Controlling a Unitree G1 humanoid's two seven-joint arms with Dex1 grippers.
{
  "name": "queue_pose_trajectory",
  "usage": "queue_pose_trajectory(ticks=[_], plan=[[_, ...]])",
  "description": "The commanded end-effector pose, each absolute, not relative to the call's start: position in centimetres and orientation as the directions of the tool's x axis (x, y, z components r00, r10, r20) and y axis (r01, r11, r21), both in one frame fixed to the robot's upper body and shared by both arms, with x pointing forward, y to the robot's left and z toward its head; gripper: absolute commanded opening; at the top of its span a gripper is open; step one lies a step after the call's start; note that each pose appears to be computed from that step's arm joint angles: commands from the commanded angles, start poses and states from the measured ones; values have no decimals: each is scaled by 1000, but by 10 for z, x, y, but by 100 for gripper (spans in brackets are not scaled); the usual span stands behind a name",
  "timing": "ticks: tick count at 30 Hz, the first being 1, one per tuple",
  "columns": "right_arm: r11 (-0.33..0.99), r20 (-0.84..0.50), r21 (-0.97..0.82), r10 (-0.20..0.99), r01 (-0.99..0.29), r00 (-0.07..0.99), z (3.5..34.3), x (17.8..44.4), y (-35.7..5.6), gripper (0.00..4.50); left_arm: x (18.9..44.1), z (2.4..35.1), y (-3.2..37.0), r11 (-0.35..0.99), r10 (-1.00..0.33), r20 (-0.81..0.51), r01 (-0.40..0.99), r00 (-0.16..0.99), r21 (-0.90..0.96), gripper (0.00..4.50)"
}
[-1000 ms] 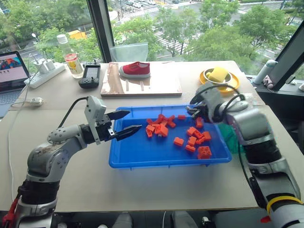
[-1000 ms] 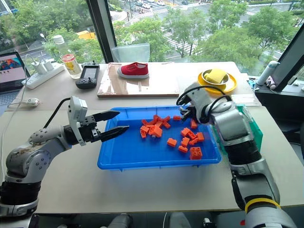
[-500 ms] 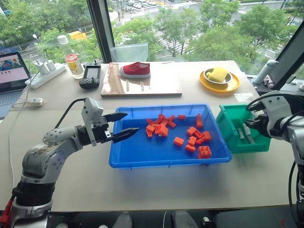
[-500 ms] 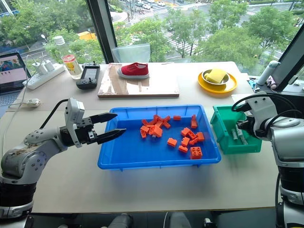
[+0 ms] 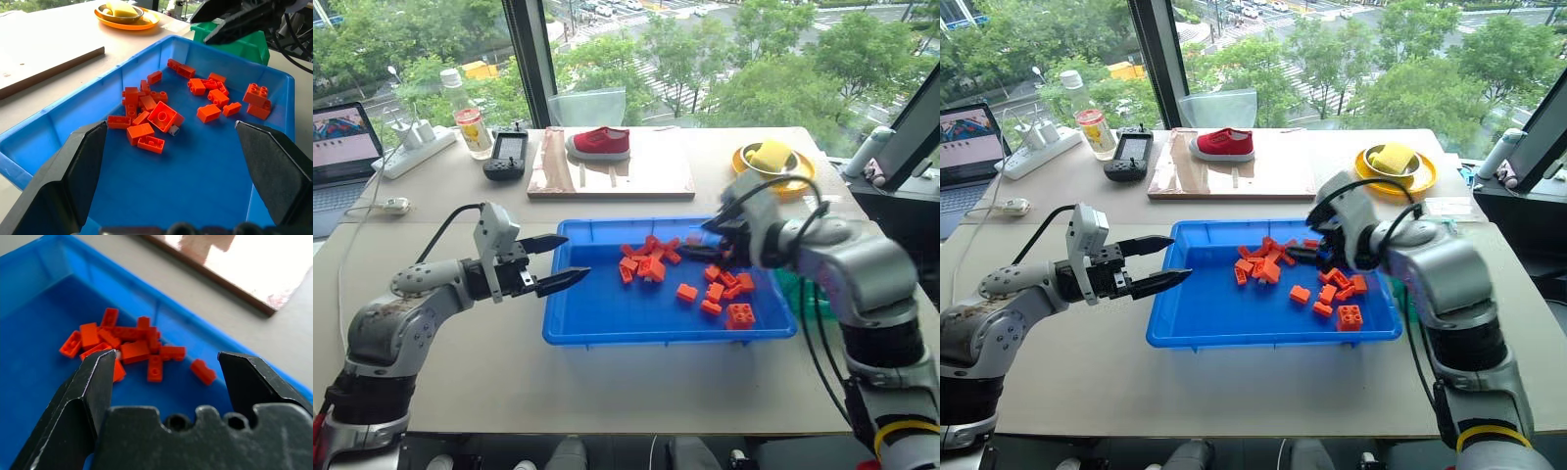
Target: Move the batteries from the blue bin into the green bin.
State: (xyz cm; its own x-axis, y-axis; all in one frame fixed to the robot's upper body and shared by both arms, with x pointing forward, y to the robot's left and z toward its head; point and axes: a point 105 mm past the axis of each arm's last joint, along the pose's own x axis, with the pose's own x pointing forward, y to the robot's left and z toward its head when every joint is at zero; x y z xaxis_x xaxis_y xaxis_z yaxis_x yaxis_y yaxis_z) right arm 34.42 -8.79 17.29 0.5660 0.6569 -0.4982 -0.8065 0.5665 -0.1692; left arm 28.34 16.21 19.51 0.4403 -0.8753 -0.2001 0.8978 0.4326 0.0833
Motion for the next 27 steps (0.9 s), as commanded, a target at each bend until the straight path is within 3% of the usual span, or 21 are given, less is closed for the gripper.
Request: queue_pose_trajectory(ticks=[1, 15, 18, 23, 27], plan=[[530, -463, -227, 680, -817, 569, 184, 351, -77, 390, 270, 202, 163, 363, -894, -238, 925, 381, 115, 450], [519, -479, -221, 680, -826, 556, 165, 376, -57, 390, 269, 199, 164, 367, -886, -254, 922, 388, 127, 450], [522, -476, -218, 680, -824, 557, 165, 376, -58, 316, 269, 200, 164, 372, -885, -251, 919, 393, 130, 450], [533, -467, -225, 675, -815, 571, 170, 377, -63, 148, 270, 201, 164, 377, -884, -243, 917, 399, 132, 450], [547, -447, -236, 672, -803, 590, 177, 377, -66, 146, 271, 201, 163, 377, -885, -239, 917, 399, 132, 450]])
